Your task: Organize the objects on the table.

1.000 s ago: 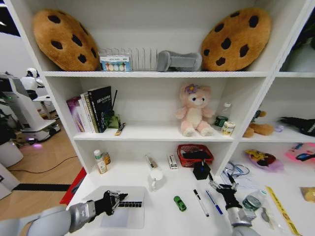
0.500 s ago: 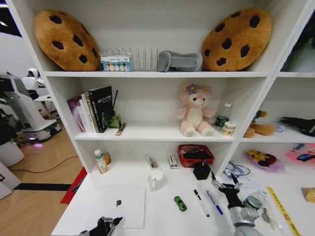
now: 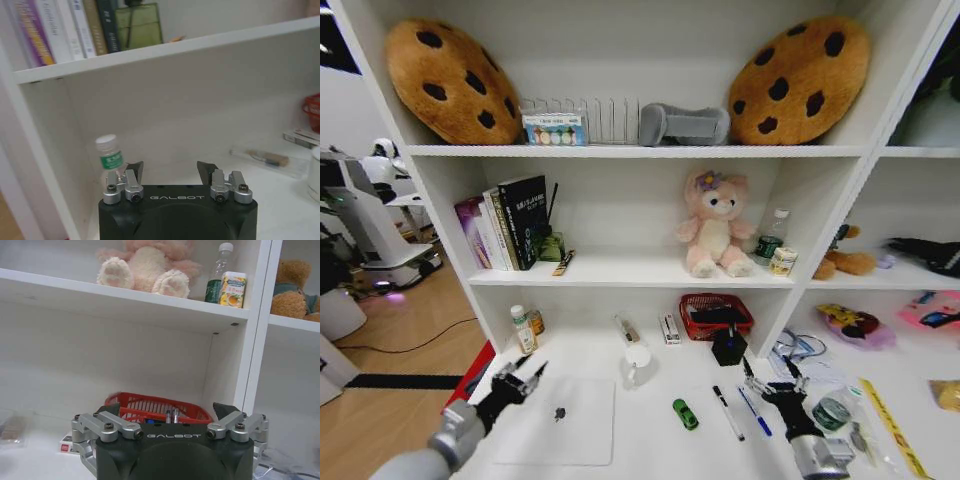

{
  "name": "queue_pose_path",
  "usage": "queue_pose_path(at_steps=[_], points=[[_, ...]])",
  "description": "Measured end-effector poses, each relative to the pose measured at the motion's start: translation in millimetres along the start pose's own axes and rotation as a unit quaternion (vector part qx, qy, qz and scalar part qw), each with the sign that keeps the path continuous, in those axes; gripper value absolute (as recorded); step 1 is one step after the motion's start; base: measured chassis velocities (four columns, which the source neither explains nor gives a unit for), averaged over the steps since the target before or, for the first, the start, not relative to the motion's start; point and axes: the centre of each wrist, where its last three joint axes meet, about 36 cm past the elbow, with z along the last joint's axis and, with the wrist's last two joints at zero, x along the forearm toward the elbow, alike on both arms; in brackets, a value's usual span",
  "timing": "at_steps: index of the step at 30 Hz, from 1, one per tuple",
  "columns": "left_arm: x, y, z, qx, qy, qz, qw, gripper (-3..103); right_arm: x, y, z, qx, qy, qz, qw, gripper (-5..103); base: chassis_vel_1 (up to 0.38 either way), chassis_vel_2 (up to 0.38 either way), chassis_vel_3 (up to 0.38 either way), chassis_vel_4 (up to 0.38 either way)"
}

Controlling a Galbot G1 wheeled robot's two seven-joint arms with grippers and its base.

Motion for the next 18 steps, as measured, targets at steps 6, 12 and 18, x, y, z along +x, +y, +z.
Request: queue_pose_path(at_steps=[6,12,18], points=[[20.9,14.8,15.3,0.073,-0.021,-0.088,0.9932,86,13.4,-2.9,-4.2,-0.009,0.026,-0.031,0.999,100,0.0,0.0,0.0,0.0],[34.6,22.0,30.9,0.115,-0.029,-0.139,0.9832,100,23.3,-10.8,4.6,-0.015,0.027,-0.088,0.996,100,0.0,0.0,0.0,0.0],[33.2,5.3,38.8,0.122,-0.031,-0.142,0.9818,100,46.8,-12.0,28.1,-0.023,0.034,-0.195,0.98,100,0.0,0.0,0.0,0.0]])
